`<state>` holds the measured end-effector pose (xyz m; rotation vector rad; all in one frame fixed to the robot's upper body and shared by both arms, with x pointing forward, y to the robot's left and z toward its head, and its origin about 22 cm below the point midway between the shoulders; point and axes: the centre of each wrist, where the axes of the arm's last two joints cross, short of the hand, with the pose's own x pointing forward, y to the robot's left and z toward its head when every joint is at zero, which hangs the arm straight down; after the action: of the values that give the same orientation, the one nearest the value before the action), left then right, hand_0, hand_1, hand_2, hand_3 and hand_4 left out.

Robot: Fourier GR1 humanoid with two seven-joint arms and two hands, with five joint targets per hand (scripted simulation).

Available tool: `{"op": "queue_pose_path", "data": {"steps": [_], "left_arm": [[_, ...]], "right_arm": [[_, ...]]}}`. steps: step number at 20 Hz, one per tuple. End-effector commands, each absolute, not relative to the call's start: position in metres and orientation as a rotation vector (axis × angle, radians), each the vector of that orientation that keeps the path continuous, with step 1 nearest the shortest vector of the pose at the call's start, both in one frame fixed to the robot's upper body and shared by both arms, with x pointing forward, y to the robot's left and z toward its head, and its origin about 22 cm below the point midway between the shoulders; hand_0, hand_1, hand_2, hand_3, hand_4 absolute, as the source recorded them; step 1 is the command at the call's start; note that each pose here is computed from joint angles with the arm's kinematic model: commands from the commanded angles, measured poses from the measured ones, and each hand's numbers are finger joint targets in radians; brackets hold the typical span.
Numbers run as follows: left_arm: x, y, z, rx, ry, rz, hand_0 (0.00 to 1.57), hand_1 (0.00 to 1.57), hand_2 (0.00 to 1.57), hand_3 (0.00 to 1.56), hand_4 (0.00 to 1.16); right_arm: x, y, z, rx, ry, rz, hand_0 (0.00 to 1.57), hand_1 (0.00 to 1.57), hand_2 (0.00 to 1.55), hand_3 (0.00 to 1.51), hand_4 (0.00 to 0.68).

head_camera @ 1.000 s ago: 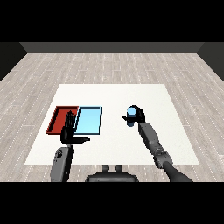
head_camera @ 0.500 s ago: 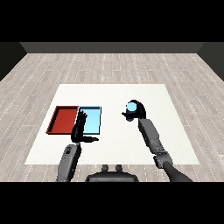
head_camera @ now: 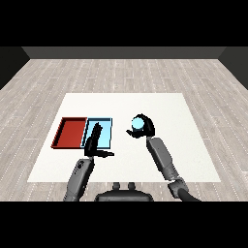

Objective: Pick the blue can and put it in the blue box

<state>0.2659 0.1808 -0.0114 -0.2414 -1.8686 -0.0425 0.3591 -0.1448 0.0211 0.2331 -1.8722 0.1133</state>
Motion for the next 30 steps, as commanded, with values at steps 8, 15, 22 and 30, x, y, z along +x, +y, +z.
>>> {"op": "queue_pose_path", "data": {"steps": [8,15,22,30], "left_arm": [[0.29,0.131,-0.016,-0.248,-1.837,-0.104,0.0,0.0,0.0,0.0,0.0],[0.28,0.121,-0.035,-0.266,-1.789,-0.104,0.0,0.0,0.0,0.0,0.0],[0.313,0.108,-0.019,-0.274,-1.755,-0.124,0.0,0.0,0.0,0.0,0.0],[0.29,0.079,-0.029,-0.268,-1.721,-0.142,0.0,0.0,0.0,0.0,0.0]], "right_arm": [[0.331,-0.121,0.032,0.241,-1.89,0.153,1.42,1.42,1.44,1.41,0.661],[0.33,-0.104,0.032,0.28,-1.901,0.163,1.4,1.4,1.45,1.41,0.662],[0.332,-0.098,0.06,0.294,-1.94,0.17,1.4,1.4,1.44,1.4,0.679],[0.312,-0.093,0.062,0.343,-1.926,0.212,1.39,1.39,1.44,1.4,0.659]]}}
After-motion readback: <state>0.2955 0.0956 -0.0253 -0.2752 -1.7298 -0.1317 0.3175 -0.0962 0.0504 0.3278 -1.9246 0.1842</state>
